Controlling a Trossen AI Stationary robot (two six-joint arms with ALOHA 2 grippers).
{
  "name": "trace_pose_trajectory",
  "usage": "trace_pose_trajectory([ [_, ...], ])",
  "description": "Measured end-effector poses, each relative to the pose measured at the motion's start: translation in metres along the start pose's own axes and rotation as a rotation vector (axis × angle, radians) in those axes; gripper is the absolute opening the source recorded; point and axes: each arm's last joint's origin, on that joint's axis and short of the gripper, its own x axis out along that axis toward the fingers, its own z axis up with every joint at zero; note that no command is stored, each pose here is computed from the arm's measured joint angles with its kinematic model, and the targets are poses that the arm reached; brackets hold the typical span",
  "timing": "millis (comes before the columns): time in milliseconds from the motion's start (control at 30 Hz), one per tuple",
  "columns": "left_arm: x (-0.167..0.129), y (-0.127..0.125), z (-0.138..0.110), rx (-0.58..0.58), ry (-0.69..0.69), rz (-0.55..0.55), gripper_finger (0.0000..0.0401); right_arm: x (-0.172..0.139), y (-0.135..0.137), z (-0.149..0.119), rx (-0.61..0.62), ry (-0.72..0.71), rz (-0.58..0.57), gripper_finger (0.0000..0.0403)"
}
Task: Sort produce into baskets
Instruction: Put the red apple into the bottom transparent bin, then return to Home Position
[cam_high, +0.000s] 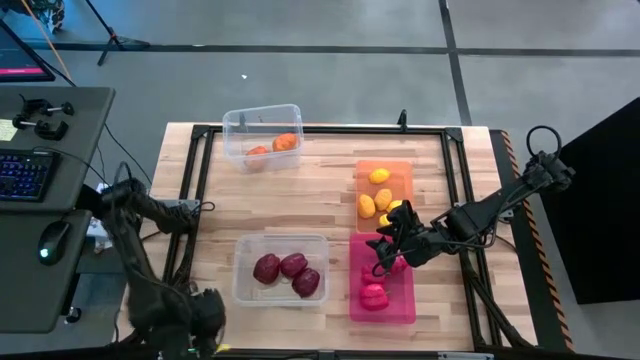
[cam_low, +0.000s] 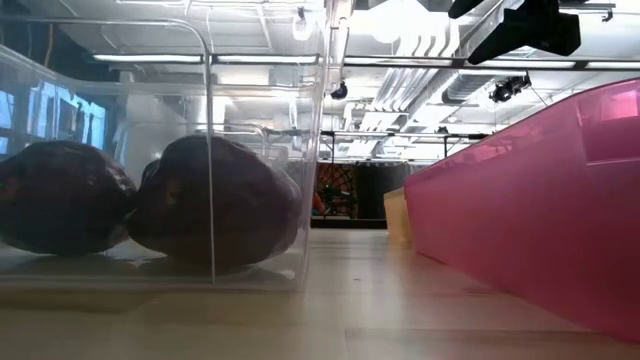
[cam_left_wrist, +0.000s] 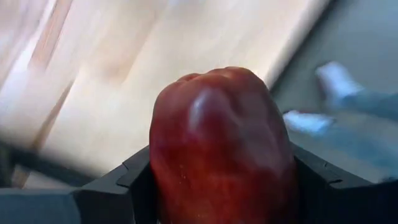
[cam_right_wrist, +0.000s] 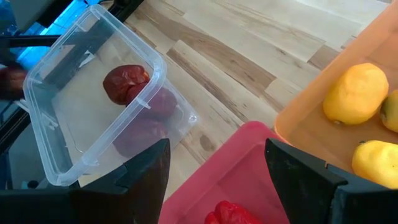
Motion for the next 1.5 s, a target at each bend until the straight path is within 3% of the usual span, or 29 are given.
trace_pose_trajectory([
  [167, -0.067, 0.0, 0.014, 0.07, -0.456, -0.217, 0.0227, 0.0, 0.0, 0.0, 0.017, -0.001, 0.0, 0.0252],
  [233, -0.082, 0.004, 0.028, 0.069, -0.669, -0.219, 0.023, 0.0, 0.0, 0.0, 0.024, -0.002, -0.001, 0.0252],
  [300, -0.084, 0.007, 0.046, 0.094, -0.771, -0.159, 0.0241, 0.0, 0.0, 0.0, 0.027, -0.003, -0.001, 0.0252],
  [433, -0.076, 0.01, 0.089, 0.125, -0.777, -0.023, 0.0253, 0.0, 0.0, 0.0, 0.026, 0.001, 0.001, 0.0252],
  [533, -0.072, 0.015, 0.115, 0.087, -0.772, 0.031, 0.0259, 0.0, 0.0, 0.0, 0.027, 0.001, 0.001, 0.0252],
  [767, -0.069, 0.024, 0.143, -0.011, -0.752, 0.064, 0.0265, 0.0, 0.0, 0.0, 0.035, -0.014, -0.005, 0.0252],
  [1000, -0.06, 0.02, 0.143, -0.043, -0.774, 0.086, 0.0272, 0.0, 0.0, 0.0, 0.033, -0.003, -0.001, 0.0252],
  [1333, -0.04, 0.015, 0.14, -0.057, -0.689, 0.001, 0.0383, 0.0, 0.0, 0.001, 0.045, -0.024, -0.008, 0.0252],
  [1500, -0.047, 0.012, 0.139, 0.016, -0.713, -0.018, 0.0392, 0.0, 0.001, 0.001, 0.06, -0.027, 0.001, 0.0252],
])
